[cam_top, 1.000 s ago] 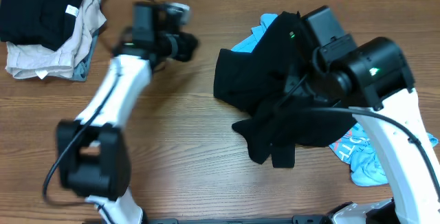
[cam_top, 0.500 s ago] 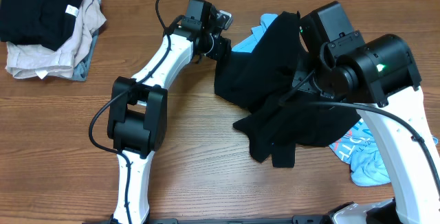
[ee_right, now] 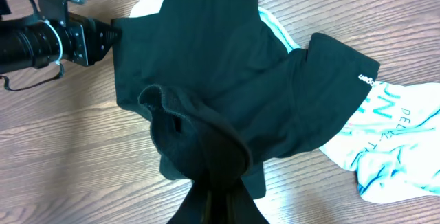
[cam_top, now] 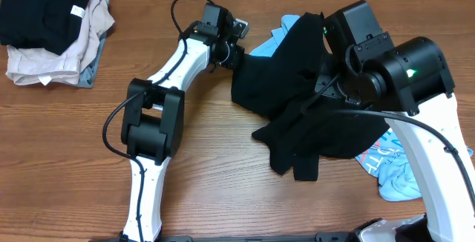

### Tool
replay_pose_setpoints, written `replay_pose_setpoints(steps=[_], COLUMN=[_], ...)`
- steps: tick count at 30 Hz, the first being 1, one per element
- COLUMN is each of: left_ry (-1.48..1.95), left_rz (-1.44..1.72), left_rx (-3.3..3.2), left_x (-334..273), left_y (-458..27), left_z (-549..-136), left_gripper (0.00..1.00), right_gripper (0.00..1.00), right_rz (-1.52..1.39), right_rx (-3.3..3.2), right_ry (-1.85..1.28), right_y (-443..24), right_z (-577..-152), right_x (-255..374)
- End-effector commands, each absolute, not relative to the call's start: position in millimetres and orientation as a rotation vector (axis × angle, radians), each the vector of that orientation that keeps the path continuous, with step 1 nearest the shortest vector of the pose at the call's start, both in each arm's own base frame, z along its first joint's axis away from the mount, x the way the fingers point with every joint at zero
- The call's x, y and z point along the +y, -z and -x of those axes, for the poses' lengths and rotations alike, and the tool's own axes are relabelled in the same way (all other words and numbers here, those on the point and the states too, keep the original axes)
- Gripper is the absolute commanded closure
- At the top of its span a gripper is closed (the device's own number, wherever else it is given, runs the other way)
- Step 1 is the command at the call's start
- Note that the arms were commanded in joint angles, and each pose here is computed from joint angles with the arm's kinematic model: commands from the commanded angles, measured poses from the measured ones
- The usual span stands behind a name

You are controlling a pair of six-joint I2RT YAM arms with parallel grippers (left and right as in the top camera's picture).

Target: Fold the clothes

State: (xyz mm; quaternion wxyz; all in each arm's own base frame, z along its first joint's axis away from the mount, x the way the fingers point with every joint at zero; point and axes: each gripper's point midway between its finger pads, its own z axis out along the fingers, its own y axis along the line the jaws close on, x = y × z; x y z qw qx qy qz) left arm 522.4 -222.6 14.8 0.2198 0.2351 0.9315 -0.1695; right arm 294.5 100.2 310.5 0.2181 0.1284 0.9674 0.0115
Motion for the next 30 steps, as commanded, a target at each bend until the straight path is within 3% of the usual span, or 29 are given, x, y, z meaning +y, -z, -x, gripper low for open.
replay_pose_setpoints(steps=[1,9,12,14,20,25,30], left_ry=[0.459,0.469,0.468,0.447,0.347,0.301,0.254], left_rz=[-0.664,-0.701,-0.721,-0.722,-0.574,-0.408,-0.206], left_rx=[2.574,2.588,2.587,2.589,2.627,2.597,2.487], left_x=[-224,-237,-245,-244,-220,-174,-109], left_y=[-13,-3,-2,-1,-8,-86,-209], left_z=[-525,-516,-512,-512,-525,-551,-562], left_gripper=[0.67,0.68,0.8,0.96,0.96,0.96,0.96], right_gripper=[0.95,0.95,0.95,0.95,0.95,0.95,0.95], right_rz=[-0.363,-0.362,-0.362,-0.362,-0.367,-0.382,-0.455], right_rx=[2.636,2.627,2.627,2.627,2.624,2.593,2.56], right_ry=[-0.035,-0.042,-0.042,-0.042,-0.016,0.039,0.072], right_y=[-320,-321,-321,-321,-321,-324,-326], right_z=[-296,-299,-298,-298,-298,-302,-309], right_x=[96,97,97,97,94,86,67])
